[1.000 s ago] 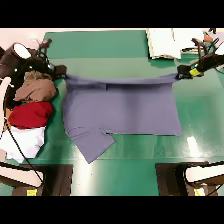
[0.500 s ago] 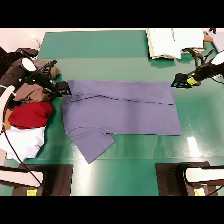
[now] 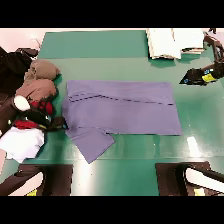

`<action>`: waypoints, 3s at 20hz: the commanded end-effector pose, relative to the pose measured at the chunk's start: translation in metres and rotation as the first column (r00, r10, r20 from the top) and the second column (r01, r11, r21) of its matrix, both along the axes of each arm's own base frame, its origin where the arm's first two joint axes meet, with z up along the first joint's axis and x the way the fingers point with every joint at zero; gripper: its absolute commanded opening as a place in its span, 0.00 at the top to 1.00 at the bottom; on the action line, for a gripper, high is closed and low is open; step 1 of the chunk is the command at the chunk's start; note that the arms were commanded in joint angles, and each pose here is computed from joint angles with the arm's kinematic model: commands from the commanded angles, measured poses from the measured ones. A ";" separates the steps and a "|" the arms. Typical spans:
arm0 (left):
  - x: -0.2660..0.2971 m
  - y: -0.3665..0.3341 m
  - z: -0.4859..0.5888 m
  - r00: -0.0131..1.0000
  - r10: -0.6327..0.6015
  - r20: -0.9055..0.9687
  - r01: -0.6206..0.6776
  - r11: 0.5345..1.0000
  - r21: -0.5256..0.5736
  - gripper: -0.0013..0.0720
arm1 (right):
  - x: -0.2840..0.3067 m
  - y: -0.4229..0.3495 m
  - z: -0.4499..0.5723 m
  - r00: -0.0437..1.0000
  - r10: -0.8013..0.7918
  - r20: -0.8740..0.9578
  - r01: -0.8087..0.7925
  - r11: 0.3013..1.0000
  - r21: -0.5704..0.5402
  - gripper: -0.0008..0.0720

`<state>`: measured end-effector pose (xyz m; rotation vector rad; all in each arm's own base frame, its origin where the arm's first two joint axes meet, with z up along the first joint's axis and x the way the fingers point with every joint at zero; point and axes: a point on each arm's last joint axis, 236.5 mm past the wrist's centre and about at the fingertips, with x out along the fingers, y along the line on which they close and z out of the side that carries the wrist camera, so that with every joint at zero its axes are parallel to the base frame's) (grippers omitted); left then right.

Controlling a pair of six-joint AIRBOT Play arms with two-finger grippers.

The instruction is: Fold the shirts.

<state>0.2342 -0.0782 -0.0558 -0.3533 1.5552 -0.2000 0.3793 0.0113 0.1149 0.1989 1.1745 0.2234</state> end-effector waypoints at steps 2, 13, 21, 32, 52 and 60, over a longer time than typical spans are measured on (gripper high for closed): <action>-0.038 -0.037 -0.026 0.996 0.069 -0.048 -0.076 0.983 -0.167 0.16 | -0.009 0.002 0.018 0.999 -0.005 0.036 0.005 1.000 -0.003 0.51; -0.022 -0.076 -0.017 0.997 0.057 0.050 -0.041 0.961 -0.274 0.96 | -0.022 -0.001 0.014 1.000 -0.028 -0.008 0.028 1.000 0.000 0.51; 0.024 -0.074 0.042 0.973 -0.042 0.226 0.096 0.967 -0.235 0.96 | -0.179 -0.070 -0.142 0.828 -0.354 -0.434 0.404 0.914 0.026 0.25; 0.039 -0.071 0.050 0.960 -0.031 0.278 0.093 0.972 -0.214 0.95 | -0.156 -0.014 -0.206 0.832 -0.280 -0.479 0.427 0.875 0.230 0.42; 0.029 -0.013 0.108 0.908 -0.155 0.390 0.134 0.988 0.080 0.96 | -0.139 -0.028 -0.098 0.970 -0.113 -0.214 0.094 0.991 -0.097 0.97; 0.135 0.002 0.062 0.914 -0.127 0.386 0.069 0.985 0.160 0.95 | -0.010 0.010 -0.119 0.977 -0.003 -0.211 -0.012 0.998 -0.068 0.97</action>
